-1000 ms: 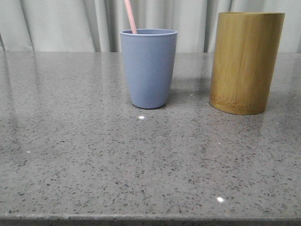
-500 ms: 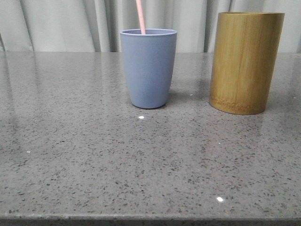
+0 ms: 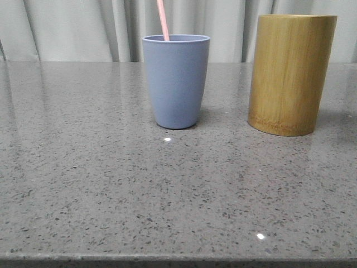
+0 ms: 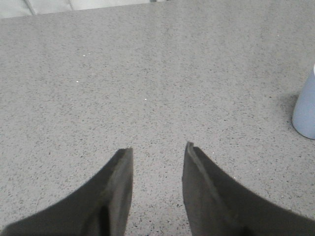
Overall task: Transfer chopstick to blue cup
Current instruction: 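Open the right gripper and raise it away from the cups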
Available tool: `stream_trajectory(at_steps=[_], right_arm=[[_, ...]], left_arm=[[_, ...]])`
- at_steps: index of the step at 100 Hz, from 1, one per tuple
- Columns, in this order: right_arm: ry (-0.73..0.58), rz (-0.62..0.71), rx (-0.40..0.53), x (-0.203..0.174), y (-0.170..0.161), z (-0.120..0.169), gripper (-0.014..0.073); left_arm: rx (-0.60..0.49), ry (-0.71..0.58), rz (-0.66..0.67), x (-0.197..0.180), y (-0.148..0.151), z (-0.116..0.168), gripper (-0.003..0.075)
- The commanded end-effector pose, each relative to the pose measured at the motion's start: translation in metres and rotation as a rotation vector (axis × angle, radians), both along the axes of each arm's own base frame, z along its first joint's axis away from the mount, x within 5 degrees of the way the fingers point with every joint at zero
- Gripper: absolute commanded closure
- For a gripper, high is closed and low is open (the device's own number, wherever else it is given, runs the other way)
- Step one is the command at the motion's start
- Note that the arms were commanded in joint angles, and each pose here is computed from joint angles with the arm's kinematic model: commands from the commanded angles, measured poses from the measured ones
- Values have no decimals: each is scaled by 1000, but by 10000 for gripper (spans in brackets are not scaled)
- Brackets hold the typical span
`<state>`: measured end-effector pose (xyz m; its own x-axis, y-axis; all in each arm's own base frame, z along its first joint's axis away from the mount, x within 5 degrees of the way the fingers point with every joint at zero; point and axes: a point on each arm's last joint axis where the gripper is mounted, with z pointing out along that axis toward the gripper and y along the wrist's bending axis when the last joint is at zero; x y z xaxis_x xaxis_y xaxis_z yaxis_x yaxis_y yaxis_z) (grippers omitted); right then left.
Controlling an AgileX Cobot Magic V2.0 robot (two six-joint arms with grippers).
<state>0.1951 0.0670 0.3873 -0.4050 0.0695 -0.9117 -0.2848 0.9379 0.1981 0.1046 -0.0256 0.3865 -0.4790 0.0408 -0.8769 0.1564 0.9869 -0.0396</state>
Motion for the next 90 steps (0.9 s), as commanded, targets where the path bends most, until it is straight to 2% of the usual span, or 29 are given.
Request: stream_trajectory(at_steps=[1, 12, 22, 43, 90], right_arm=[[-150, -28, 36, -20, -10, 14, 393], [-191, -32, 48, -41, -17, 6, 393], [-221, -35, 58, -56, -22, -1, 428], [-263, -38, 52, -86, -31, -20, 664], [-351, -44, 80, -124, -43, -52, 656]], left_arm=[[-34, -112, 1, -3, 2, 10, 479], [-40, -125, -3, -9, 4, 2, 492], [-53, -142, -7, -13, 6, -4, 554], [-64, -142, -8, -21, 9, -22, 739], [-89, -188, -25, -39, 15, -49, 739]])
